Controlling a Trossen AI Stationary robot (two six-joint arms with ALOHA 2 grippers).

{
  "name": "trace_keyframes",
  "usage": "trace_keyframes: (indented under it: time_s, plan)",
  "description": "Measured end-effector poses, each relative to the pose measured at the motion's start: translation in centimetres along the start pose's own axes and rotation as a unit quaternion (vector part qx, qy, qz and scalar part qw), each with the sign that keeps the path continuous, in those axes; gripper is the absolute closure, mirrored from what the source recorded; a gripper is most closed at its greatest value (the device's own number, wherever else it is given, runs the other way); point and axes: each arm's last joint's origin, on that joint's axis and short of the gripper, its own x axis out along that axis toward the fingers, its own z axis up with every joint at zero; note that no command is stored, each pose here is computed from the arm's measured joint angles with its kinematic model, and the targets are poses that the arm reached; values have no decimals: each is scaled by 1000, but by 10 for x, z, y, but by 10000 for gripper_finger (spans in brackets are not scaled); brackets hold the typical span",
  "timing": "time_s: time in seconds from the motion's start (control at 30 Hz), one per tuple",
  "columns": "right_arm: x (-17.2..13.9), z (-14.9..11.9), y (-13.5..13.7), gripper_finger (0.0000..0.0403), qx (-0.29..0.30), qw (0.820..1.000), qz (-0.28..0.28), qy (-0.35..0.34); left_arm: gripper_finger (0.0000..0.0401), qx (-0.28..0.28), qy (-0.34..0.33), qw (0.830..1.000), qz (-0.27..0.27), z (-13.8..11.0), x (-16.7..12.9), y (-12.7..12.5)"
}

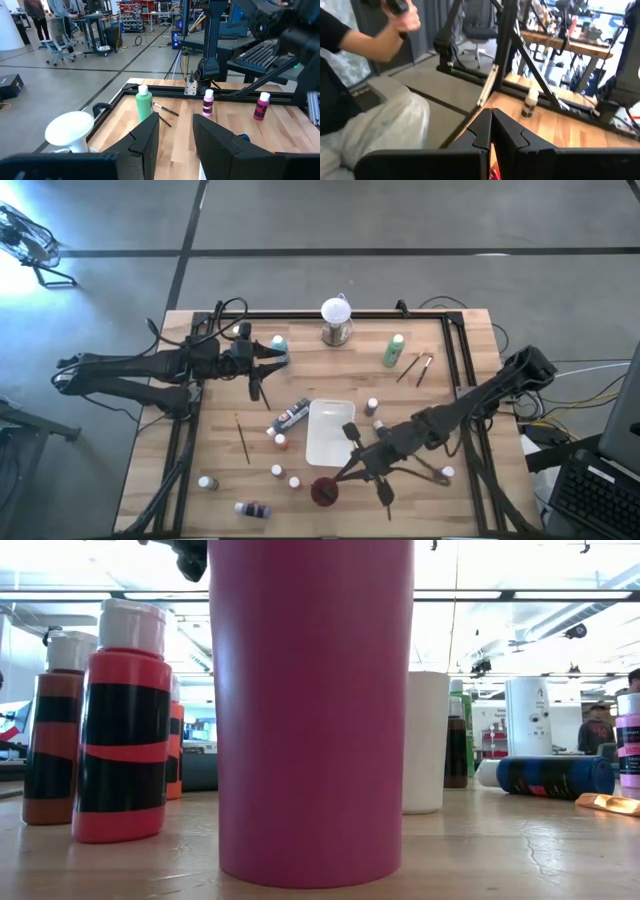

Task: Pick & Place Paint Supplies
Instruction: Put the gold paint brush into the red cup

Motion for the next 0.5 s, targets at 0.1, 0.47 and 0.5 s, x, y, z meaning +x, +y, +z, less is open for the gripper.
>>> trace_keyframes:
  time_s: [0.1, 0.47, 0.5]
  plan:
    - [6, -8, 0, 395, -2, 1000, -4, 13, 275, -7, 0, 1000, 0, 0, 0, 0]
    - [24, -30, 1, 395, 9, 999, -4, 42, 275, -9, 0, 1000, 0, 0, 0, 0]
    - [25, -32, 1, 395, 9, 999, -3, 47, 275, -9, 0, 1000, 0, 0, 0, 0]
